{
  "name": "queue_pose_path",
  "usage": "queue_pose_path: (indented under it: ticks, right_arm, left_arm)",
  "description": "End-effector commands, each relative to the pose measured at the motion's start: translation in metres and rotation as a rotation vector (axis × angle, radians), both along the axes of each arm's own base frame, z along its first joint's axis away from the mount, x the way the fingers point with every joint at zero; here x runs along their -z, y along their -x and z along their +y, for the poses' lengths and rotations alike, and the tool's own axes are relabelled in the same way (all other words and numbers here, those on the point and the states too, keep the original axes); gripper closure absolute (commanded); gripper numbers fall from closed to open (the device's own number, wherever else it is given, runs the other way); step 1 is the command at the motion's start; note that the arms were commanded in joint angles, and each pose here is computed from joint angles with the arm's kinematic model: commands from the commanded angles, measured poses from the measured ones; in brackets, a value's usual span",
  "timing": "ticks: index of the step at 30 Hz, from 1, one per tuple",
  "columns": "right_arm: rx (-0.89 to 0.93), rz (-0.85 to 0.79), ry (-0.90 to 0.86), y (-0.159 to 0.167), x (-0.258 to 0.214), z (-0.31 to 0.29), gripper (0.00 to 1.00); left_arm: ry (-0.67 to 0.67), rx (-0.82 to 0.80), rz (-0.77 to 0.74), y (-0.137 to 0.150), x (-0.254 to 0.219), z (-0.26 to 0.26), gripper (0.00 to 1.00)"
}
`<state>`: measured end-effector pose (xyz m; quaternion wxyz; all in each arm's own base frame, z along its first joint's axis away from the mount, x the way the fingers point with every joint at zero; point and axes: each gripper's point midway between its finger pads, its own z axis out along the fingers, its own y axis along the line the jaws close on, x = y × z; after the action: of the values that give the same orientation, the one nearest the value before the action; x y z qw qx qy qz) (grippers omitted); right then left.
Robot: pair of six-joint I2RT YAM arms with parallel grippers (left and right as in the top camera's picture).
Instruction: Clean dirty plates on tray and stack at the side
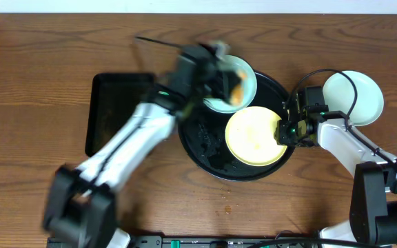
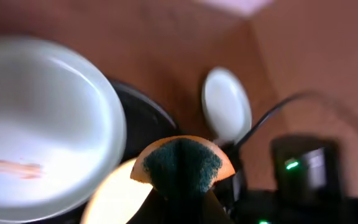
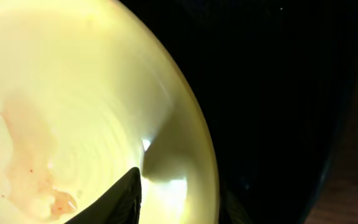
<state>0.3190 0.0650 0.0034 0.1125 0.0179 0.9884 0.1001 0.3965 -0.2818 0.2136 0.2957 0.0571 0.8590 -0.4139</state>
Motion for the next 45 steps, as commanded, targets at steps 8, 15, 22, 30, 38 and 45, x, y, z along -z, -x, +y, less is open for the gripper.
queue_pose_path:
  ticks: [8, 15, 22, 30, 38, 45]
  right_arm:
    - [-0.044, -0.011, 0.048, 0.0, 0.01, -0.006, 0.73]
    - [-0.045, -0.015, 0.048, -0.001, 0.009, -0.006, 0.98]
    - [-0.084, -0.094, 0.054, -0.022, -0.037, -0.004, 0.99]
    - [-0.033, -0.356, 0.216, -0.041, -0.147, -0.023, 0.99]
    - [-0.132, -0.616, 0.618, -0.023, -0.23, -0.017, 0.99]
    - [-0.286, -0.728, 1.063, -0.009, -0.262, 0.026, 0.99]
  left_arm:
    - [-0.306, -0.245, 0.196, 0.001, 0.047, 0.147, 0.93]
    - [-0.421, -0.326, 0.291, 0.012, 0.067, 0.202, 0.93]
    - [-0.563, -0.436, 0.32, 0.016, 0.077, 0.237, 0.93]
    - [-0.584, -0.443, 0.335, 0.02, 0.084, 0.241, 0.92]
    - [-0.6, -0.422, 0.347, 0.023, 0.093, 0.241, 0.93]
    - [-0.599, -0.411, 0.358, 0.024, 0.097, 0.239, 0.92]
